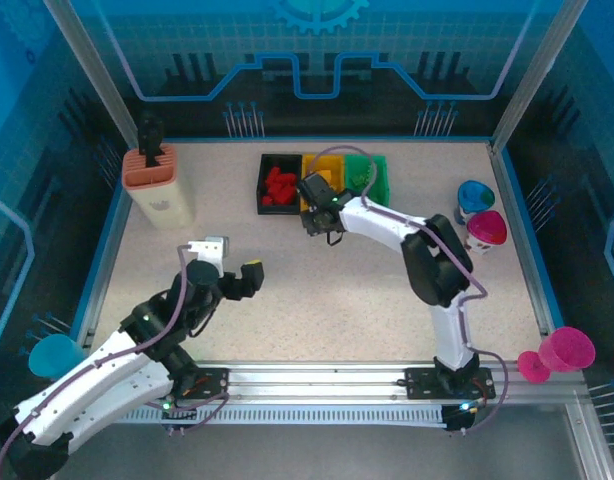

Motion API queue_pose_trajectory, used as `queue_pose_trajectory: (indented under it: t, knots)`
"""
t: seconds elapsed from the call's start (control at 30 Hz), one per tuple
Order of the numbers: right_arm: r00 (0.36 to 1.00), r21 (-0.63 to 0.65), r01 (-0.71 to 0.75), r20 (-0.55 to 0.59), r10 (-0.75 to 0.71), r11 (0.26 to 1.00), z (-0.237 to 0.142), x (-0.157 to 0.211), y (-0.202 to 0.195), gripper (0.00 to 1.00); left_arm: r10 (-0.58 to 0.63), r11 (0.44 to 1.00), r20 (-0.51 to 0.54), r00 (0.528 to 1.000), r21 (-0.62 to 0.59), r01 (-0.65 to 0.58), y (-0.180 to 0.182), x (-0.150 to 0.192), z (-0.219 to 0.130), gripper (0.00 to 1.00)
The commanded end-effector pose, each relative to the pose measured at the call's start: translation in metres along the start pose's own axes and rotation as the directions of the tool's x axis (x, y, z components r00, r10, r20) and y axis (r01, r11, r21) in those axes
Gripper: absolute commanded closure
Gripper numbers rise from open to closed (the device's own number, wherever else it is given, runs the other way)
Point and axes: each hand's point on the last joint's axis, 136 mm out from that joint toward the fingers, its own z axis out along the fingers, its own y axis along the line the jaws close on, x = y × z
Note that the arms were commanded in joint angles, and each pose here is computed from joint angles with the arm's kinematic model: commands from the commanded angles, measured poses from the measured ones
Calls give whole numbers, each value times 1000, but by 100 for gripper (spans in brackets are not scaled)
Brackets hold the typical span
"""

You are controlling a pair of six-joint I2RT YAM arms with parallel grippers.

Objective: Sort the legos into containers by color
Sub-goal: Pick up the lego from the center of the table, then place the lego in the container, then reset both arms

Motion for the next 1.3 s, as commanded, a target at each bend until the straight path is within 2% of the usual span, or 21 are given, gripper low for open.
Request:
queue_pose_trajectory:
  t: [0.0,0.13,0.23,0.37,0.5,0.53,0.57,0.6,0.63,0.67,0.73,0.93,1.03,1.13,1.23,1.27]
  knots:
    - [987,68,-22,162,10,997,-55,-54,-39,75,0,1000,4,1000,-23,0,4,3,3,2]
    - [983,90,-89,167,73,992,-57,-73,-87,71,-6,1000,-7,1000,-26,6,4,4,3,2]
    - [987,87,-127,106,118,988,-38,-72,-111,72,-14,1000,-6,1000,-27,14,6,5,1,2]
    - [990,77,-141,36,139,987,-15,-67,-121,70,-19,1000,-3,1000,-23,18,5,3,-3,2]
    - [990,101,-142,18,141,985,-3,-68,-129,69,-17,1000,6,1000,-17,17,4,-1,-5,2]
    - [989,109,-147,17,146,983,-3,-69,-130,66,-13,1000,6,1000,-17,14,4,-2,-5,2]
    - [989,107,-149,19,147,983,-5,-70,-129,54,-14,1000,6,1000,-17,14,4,-2,-5,2]
    - [988,105,-151,33,148,983,-10,-73,-128,34,-14,1000,7,1000,-16,15,3,-3,-6,2]
    - [988,110,-152,56,147,982,-18,-78,-128,26,-15,1000,10,1000,-15,15,3,-4,-6,2]
    - [987,115,-150,81,142,982,-26,-81,-127,23,-14,1000,11,1000,-14,14,3,-5,-7,2]
    - [980,126,-147,154,127,981,-50,-90,-125,19,-16,1000,18,1000,-17,16,3,-7,-8,2]
    - [949,85,-121,302,90,989,-112,-97,-119,15,12,998,74,997,-57,-8,8,-24,-14,2]
    - [919,72,-118,387,81,990,-141,-90,-125,14,43,988,126,991,-152,-24,23,-35,-18,2]
    - [866,133,-116,498,35,984,-176,-78,-139,12,47,944,199,979,-328,21,53,-52,-32,1]
    - [784,196,-171,621,13,966,-216,-57,-160,1,88,901,261,961,-432,35,69,-66,-43,1]
    - [758,207,-168,653,-8,964,-225,-48,-164,0,111,896,278,954,-443,25,69,-70,-43,1]
